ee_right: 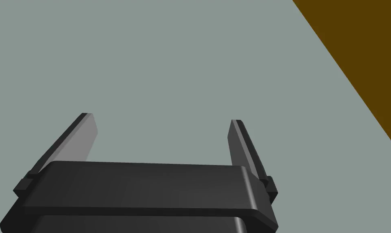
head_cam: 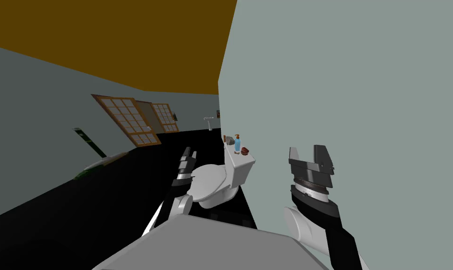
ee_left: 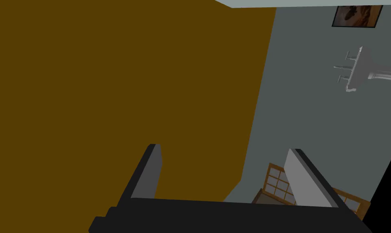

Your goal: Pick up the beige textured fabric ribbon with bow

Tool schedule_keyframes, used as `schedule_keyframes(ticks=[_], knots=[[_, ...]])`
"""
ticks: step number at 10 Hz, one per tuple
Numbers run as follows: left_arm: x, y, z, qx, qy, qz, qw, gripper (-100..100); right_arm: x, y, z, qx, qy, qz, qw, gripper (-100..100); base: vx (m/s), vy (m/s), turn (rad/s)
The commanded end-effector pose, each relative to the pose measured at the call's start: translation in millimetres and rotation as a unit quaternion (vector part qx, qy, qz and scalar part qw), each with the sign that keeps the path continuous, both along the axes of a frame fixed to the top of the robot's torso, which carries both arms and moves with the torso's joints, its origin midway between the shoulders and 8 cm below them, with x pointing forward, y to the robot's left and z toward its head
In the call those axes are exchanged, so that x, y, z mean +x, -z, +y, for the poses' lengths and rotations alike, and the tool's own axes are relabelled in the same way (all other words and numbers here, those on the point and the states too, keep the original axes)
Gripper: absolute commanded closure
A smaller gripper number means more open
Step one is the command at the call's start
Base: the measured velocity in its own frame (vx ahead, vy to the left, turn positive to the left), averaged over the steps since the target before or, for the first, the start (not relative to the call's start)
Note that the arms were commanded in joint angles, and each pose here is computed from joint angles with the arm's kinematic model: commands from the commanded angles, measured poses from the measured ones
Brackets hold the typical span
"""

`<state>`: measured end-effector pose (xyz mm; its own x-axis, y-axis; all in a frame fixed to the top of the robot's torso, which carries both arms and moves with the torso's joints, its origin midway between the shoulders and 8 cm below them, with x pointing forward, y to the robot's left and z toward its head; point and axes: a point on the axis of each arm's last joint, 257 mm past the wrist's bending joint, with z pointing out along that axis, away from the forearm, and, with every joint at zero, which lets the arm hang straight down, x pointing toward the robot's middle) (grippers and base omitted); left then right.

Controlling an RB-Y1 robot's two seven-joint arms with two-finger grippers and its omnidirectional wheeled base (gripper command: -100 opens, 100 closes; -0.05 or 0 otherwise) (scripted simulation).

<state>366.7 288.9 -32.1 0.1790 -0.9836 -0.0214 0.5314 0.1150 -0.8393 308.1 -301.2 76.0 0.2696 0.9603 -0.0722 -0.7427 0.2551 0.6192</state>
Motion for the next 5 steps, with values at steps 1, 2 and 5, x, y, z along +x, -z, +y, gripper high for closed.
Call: schedule_keyframes(ticks=[1,2,5], knots=[[1.0,4.6,1.1,0.014,0.011,0.015,0.9997,-100,0.0,0.0,0.0,0.0,0.0,0.0,1.0,0,-0.015,0.016,-0.127],[1.6,7.8,2.4,0.02,0.016,0.025,0.9994,-100,0.0,0.0,0.0,0.0,0.0,0.0,1.0,0,-0.033,0.033,-0.176],[3.7,22.7,9.2,0.034,0.033,0.066,0.9967,-100,0.0,0.0,0.0,0.0,0.0,0.0,1.0,0,-0.048,0.041,-0.166]])
